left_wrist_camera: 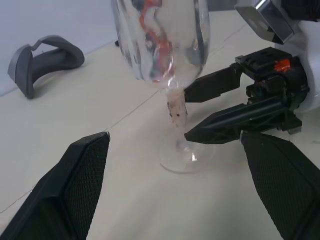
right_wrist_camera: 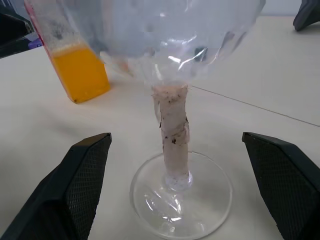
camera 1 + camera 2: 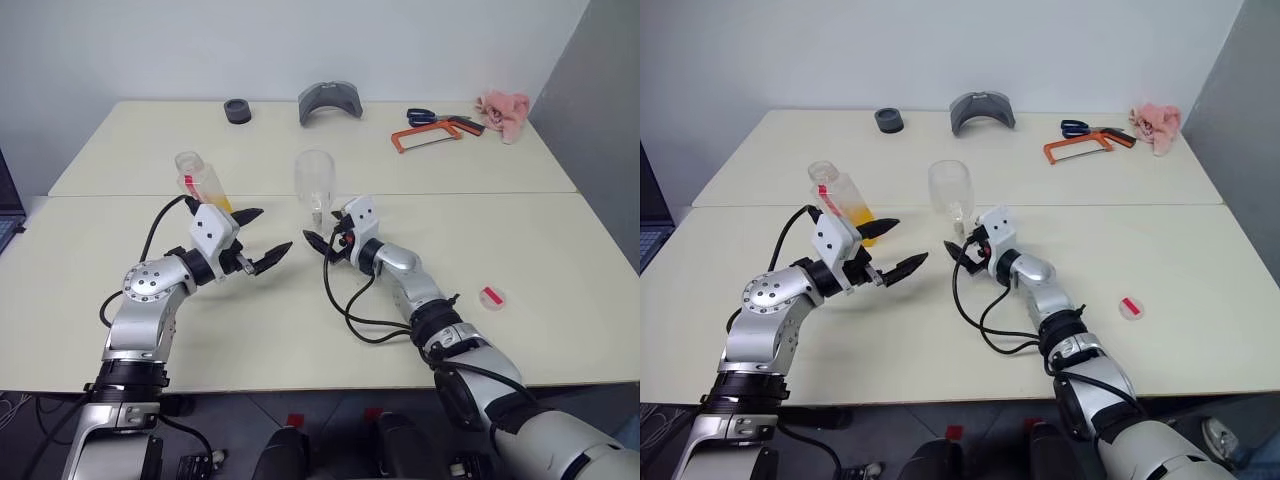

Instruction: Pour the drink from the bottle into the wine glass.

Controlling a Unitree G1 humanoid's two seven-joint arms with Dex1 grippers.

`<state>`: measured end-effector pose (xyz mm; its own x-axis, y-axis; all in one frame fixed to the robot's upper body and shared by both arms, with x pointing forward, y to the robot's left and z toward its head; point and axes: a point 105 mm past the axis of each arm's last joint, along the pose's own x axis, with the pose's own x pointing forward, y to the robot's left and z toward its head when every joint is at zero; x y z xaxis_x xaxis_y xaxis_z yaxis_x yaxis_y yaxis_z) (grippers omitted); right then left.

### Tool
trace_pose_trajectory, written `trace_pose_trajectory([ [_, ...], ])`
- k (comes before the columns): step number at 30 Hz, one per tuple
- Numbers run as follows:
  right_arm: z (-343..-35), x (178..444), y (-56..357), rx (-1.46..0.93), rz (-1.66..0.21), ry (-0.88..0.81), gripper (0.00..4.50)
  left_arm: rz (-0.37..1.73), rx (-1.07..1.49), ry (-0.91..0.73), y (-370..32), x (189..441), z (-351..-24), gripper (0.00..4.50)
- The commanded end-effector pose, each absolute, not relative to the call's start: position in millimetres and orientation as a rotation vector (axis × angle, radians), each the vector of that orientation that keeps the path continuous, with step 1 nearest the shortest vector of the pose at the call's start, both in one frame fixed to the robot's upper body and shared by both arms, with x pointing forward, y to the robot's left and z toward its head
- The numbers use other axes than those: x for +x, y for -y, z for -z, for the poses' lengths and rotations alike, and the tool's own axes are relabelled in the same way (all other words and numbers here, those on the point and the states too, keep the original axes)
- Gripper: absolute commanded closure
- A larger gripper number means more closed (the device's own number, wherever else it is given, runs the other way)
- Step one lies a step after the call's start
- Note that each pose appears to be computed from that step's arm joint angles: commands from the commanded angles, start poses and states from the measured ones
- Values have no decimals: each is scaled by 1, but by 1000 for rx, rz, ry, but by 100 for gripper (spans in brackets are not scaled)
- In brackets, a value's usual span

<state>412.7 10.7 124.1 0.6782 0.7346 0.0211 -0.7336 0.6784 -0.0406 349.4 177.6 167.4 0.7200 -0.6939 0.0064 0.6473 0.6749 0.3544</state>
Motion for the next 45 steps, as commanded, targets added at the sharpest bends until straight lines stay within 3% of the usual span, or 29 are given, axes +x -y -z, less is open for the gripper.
trace_pose_trajectory([
  [1,-137,409,-12,-45,-852,86,3,738,331,218,-178,344,-189,0],
  [7,-126,396,10,-30,-863,56,3,696,299,239,-181,336,-197,0],
  [13,-128,366,37,-59,-894,48,3,629,247,221,-191,327,-195,0],
  [21,-162,306,53,-165,-998,113,3,402,253,129,-226,316,-153,0],
  [29,-178,275,50,-261,-1103,133,3,131,269,106,-258,323,-129,0],
  [45,-190,270,42,-267,-1099,143,3,127,257,136,-271,372,-164,0],
])
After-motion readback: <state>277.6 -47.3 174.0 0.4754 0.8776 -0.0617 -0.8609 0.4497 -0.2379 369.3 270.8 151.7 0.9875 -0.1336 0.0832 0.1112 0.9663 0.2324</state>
